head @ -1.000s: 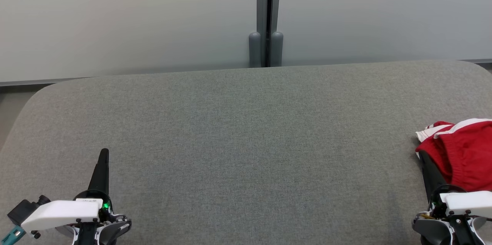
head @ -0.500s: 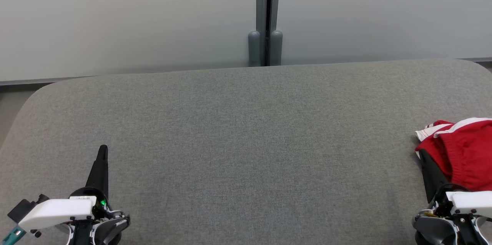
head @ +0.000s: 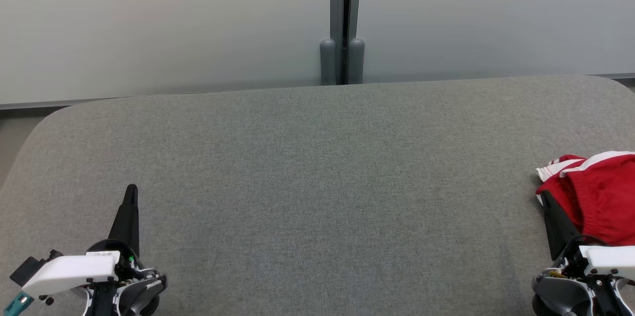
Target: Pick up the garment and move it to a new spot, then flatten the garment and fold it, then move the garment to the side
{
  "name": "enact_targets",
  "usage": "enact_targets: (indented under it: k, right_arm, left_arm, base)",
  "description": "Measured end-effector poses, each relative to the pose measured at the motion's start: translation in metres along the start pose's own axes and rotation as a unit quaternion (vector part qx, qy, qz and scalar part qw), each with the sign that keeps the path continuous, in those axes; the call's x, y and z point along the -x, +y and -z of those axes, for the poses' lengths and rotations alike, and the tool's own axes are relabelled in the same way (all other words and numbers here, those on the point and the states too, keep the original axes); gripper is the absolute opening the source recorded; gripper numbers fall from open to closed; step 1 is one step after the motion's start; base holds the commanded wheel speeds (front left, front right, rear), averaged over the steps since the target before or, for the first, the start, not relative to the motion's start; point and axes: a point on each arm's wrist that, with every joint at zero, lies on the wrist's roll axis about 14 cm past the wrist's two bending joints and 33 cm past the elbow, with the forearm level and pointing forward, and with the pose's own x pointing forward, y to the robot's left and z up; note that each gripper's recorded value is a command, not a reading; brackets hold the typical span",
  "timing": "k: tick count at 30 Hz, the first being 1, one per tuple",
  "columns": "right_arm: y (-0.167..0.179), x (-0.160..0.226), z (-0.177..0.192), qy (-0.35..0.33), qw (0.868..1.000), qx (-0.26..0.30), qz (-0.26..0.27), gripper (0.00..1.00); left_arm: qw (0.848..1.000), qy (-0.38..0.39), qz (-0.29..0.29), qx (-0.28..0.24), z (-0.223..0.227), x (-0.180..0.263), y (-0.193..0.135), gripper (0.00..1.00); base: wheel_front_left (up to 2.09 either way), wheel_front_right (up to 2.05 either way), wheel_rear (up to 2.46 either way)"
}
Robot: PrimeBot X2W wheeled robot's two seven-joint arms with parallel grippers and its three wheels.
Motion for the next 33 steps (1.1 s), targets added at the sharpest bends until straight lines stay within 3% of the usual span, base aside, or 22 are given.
enact_targets:
  k: [33]
  right_arm:
    - [0.0000, 0.0000, 0.0001, 0.000, 1.000, 0.000, 0.000, 0.00]
  left_arm:
    - [1.000, 0.000, 0.000, 0.000, -0.0001, 0.0000, 0.0000, 0.00]
  base:
    - [0.00, 0.00, 0.00]
